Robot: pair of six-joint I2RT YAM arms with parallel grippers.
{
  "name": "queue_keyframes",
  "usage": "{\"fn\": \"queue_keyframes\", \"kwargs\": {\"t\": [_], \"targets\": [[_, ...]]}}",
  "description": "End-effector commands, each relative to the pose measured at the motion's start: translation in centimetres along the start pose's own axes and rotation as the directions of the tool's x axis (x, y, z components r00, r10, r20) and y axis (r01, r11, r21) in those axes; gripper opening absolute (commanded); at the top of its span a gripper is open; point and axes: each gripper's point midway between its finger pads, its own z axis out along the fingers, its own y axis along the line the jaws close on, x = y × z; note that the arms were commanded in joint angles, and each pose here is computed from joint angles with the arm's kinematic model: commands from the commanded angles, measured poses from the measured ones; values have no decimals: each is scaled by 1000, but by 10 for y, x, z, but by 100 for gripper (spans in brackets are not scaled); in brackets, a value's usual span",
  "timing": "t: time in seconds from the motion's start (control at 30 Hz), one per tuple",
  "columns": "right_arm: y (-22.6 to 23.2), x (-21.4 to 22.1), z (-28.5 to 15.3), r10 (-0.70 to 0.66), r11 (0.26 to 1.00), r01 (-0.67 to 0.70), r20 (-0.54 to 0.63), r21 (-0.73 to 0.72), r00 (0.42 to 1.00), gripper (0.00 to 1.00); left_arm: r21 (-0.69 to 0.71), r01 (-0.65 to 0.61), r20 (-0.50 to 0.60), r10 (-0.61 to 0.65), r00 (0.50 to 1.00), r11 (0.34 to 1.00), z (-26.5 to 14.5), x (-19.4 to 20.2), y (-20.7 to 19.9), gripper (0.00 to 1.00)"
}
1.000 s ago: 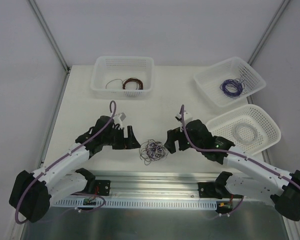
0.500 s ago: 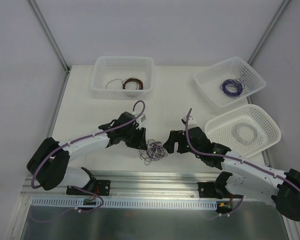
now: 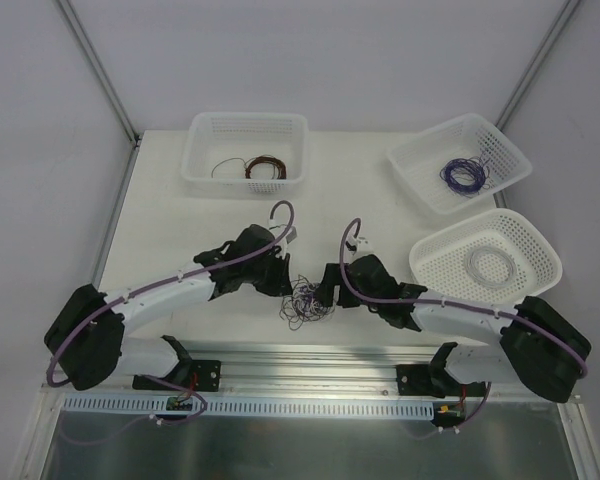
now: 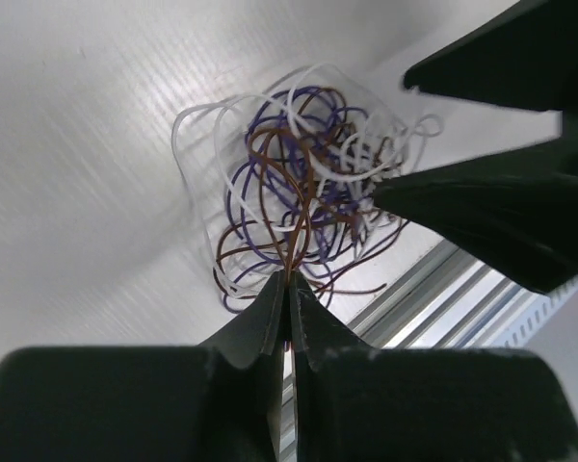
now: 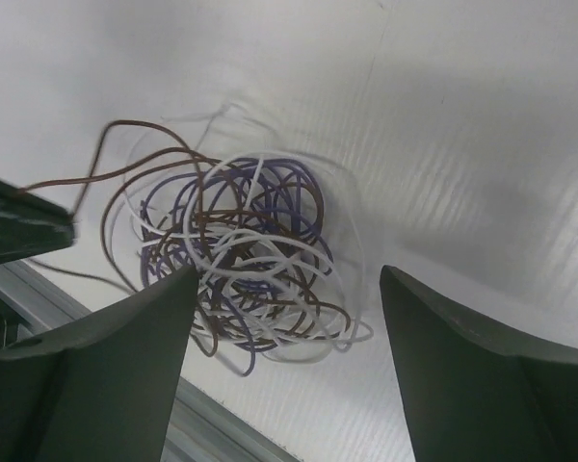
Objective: Untangle the cables
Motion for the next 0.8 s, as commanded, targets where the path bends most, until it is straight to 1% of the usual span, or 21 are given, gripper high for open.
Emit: {"fn": "queue_keyframes", "kwargs": {"t": [0.0,0.07,0.1,0.17,0.2,0.23,0.27,0.3,0.33,0.37,0.4,0.43,0.47,0.5,0.53,0.57,0.67,0.7,0.77], "targets": [[19,0,14,44,997,-44,-6,-71,999,79,44,-53,148,46,988,998,-27,-35,-22,0],[21,5,18,49,995,-51,-27,-85,998,69,53,-59,193,48,980,997,-40,-42,-26,0],[19,7,19,51,996,-53,-33,-78,998,53,41,-59,209,49,977,997,-43,-44,-25,0],[13,8,18,51,998,-53,-32,-44,998,34,25,-58,236,50,970,998,-56,-49,-25,0],[10,7,15,47,998,-48,-27,-29,999,20,4,-54,246,52,968,999,-61,-50,-22,0],[5,5,9,34,999,-35,-28,-3,999,15,-36,-44,287,52,956,998,-71,-60,-19,0],[-3,-1,5,29,999,-29,1,44,1000,11,-81,-28,282,50,958,996,-77,-57,-11,0],[-9,-3,1,23,997,-23,10,76,1000,6,-93,-26,306,54,951,995,-87,-61,-10,0],[-14,-8,-9,18,994,-20,20,105,1000,4,-159,-7,356,64,932,987,-99,-73,-2,0],[-22,-13,-13,14,990,-20,45,141,999,4,-191,5,365,66,929,982,-108,-74,4,0],[-26,-18,-18,16,987,-26,64,158,998,1,-200,13,419,73,905,980,-125,-86,2,0],[-37,-13,-25,2,979,-10,40,205,999,1,-239,35,459,81,885,970,-138,-93,9,0],[-39,-25,-34,2,975,-19,79,220,997,1,-255,46,481,86,872,966,-149,-96,11,0],[-43,-28,-39,0,972,-20,87,235,996,1,-264,71,538,85,839,962,-171,-107,13,0],[-52,-28,-45,-5,962,-17,82,271,997,1,-273,89,566,85,820,958,-183,-111,15,0],[-53,-37,-53,-13,961,-18,111,276,994,1,-297,118,596,88,798,947,-195,-116,21,0],[-72,-44,-69,-42,937,-3,122,348,992,1,-350,186,662,102,742,918,-233,-124,34,0],[-70,-53,-77,-49,938,-6,150,345,988,1,-361,199,674,108,731,911,-244,-123,36,0],[-79,-57,-88,-85,922,23,145,387,986,1,-392,225,694,126,708,892,-260,-124,43,0]]}}
